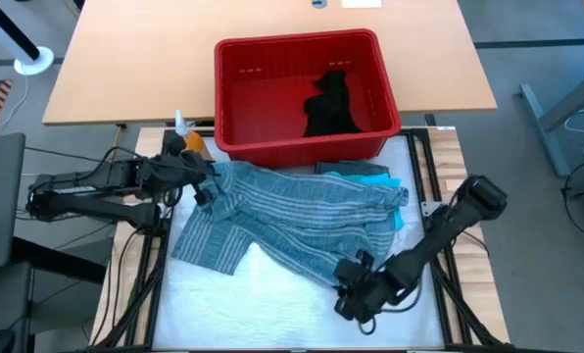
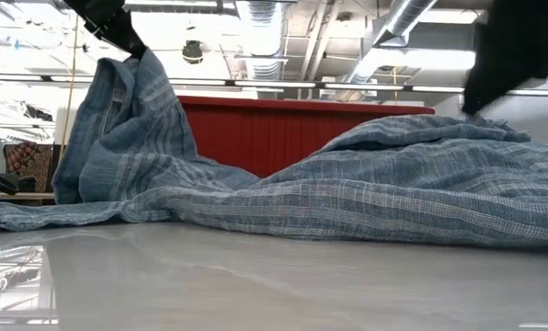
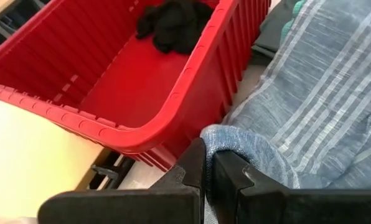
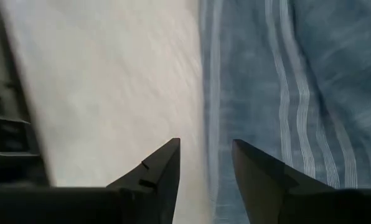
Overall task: Fold Laundry from Bin
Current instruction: Fold the blue patterned polo shirt
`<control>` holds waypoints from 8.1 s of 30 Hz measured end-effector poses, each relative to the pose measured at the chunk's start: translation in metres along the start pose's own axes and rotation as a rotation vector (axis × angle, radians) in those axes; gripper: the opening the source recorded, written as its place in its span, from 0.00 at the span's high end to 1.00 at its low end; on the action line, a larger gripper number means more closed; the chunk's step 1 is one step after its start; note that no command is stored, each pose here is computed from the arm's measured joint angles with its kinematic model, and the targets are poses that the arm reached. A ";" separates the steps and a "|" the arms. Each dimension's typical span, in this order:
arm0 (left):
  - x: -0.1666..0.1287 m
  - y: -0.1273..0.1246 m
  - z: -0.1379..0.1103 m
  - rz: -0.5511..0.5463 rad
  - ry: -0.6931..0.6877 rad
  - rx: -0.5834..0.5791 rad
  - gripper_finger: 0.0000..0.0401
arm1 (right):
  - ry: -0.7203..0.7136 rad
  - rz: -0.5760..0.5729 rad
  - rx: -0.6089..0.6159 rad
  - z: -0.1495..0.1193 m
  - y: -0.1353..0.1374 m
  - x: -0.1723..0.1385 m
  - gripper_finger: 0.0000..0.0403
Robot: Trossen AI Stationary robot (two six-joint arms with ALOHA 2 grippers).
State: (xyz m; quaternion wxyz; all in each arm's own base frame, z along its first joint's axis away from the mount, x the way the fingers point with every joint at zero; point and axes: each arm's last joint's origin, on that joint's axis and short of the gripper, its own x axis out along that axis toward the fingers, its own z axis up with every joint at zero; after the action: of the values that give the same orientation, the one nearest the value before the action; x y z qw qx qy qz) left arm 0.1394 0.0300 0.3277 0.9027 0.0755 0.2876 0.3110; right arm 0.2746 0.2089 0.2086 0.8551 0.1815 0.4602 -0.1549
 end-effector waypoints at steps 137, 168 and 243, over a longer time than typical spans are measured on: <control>0.021 -0.004 -0.017 -0.128 0.225 0.239 1.00 | -0.074 0.504 -0.443 0.087 0.140 0.134 0.91; 0.007 0.004 -0.049 -0.053 0.570 0.401 1.00 | -0.174 -0.004 -0.178 0.194 0.037 0.094 0.95; -0.011 -0.188 -0.086 -0.748 0.171 1.388 0.64 | -0.262 -0.013 -0.236 0.098 -0.059 -0.063 0.92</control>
State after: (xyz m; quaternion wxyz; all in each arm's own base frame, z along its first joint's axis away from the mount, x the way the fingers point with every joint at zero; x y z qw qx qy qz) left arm 0.1810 -0.1296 0.2031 0.6687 0.4954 0.4904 -0.2588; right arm 0.2874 0.1184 0.3021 0.9221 0.0551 0.3610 -0.1278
